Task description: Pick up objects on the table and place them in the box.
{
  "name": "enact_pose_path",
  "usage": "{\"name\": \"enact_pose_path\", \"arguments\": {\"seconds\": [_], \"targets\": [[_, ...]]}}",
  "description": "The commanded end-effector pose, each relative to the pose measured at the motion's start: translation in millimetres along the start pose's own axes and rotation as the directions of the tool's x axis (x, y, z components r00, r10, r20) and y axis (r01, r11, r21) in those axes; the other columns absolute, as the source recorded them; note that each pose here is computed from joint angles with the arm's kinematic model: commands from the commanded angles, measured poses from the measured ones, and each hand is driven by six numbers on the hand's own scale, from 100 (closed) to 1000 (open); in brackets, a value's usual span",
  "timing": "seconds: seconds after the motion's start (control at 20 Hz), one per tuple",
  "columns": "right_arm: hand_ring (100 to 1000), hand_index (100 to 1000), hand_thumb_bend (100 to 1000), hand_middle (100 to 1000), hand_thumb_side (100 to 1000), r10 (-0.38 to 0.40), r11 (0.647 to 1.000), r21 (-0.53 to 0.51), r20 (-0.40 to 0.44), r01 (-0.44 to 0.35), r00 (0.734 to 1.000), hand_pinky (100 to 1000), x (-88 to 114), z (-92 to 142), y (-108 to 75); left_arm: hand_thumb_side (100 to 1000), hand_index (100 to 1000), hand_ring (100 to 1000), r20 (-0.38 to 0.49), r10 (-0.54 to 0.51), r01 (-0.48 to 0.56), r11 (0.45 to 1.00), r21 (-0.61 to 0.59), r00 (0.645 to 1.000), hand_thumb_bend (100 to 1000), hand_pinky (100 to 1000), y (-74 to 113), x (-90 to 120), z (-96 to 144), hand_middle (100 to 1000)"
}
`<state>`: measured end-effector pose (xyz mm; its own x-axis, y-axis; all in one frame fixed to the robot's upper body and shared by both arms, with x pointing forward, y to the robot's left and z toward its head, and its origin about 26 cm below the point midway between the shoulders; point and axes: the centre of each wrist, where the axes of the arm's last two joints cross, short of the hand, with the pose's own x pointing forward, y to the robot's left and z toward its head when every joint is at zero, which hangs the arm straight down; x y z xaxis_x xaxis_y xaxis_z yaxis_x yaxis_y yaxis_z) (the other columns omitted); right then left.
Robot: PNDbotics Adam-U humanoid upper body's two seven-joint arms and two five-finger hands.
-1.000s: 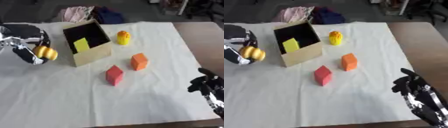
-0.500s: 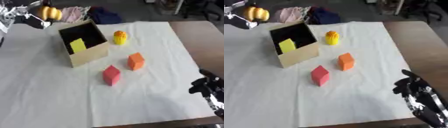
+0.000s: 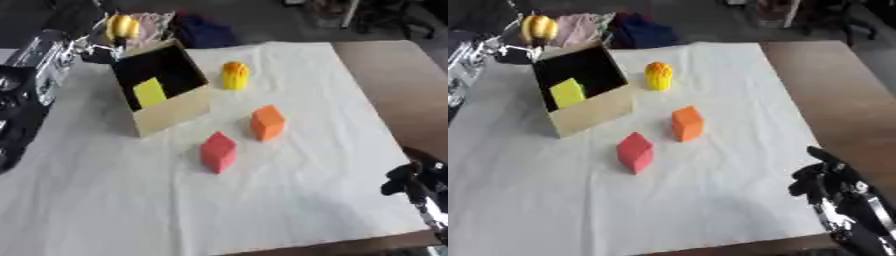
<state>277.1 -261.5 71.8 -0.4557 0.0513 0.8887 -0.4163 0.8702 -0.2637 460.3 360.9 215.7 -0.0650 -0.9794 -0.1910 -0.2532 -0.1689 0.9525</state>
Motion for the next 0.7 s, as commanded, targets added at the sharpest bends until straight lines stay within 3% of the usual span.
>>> {"name": "enact_pose_path", "arguments": {"seconds": [0.05, 0.25, 0.35, 0.6, 0.7], "targets": [[601, 925, 100, 624, 399, 0.008, 1.0, 0.012, 0.021, -0.009, 1.0, 611, 5, -3, -2.6, 225, 944, 773, 0.007, -0.004, 0.004, 1.0, 0.027, 1.0, 100, 812, 7.8, -4, -3, 826], [601, 925, 100, 624, 398, 0.01, 1.0, 0.013, 0.02, -0.01, 1.0, 611, 5, -3, -2.8, 228, 990, 830, 0.046, -0.013, 0.013, 1.0, -0.002, 0.999, 100, 858, 4.2, 0, -1, 896], [601, 925, 100, 624, 398, 0.01, 1.0, 0.014, 0.02, -0.01, 1.0, 612, 5, -3, -2.9, 283, 1000, 874, 0.066, -0.018, 0.02, 0.999, -0.029, 0.998, 106, 890, 4.6, 1, -1, 945], [601, 925, 100, 624, 397, 0.012, 1.0, 0.014, 0.019, -0.012, 1.0, 612, 5, -3, -3.3, 652, 1000, 941, 0.118, 0.006, 0.002, 0.998, -0.069, 0.993, 100, 946, 12.0, 2, 0, 996], [601, 925, 100, 624, 398, 0.014, 1.0, 0.013, 0.018, -0.014, 1.0, 613, 5, -2, -3.6, 760, 1000, 967, 0.146, 0.019, -0.004, 0.995, -0.104, 0.989, 122, 968, 15.7, 1, 1, 1000]]}}
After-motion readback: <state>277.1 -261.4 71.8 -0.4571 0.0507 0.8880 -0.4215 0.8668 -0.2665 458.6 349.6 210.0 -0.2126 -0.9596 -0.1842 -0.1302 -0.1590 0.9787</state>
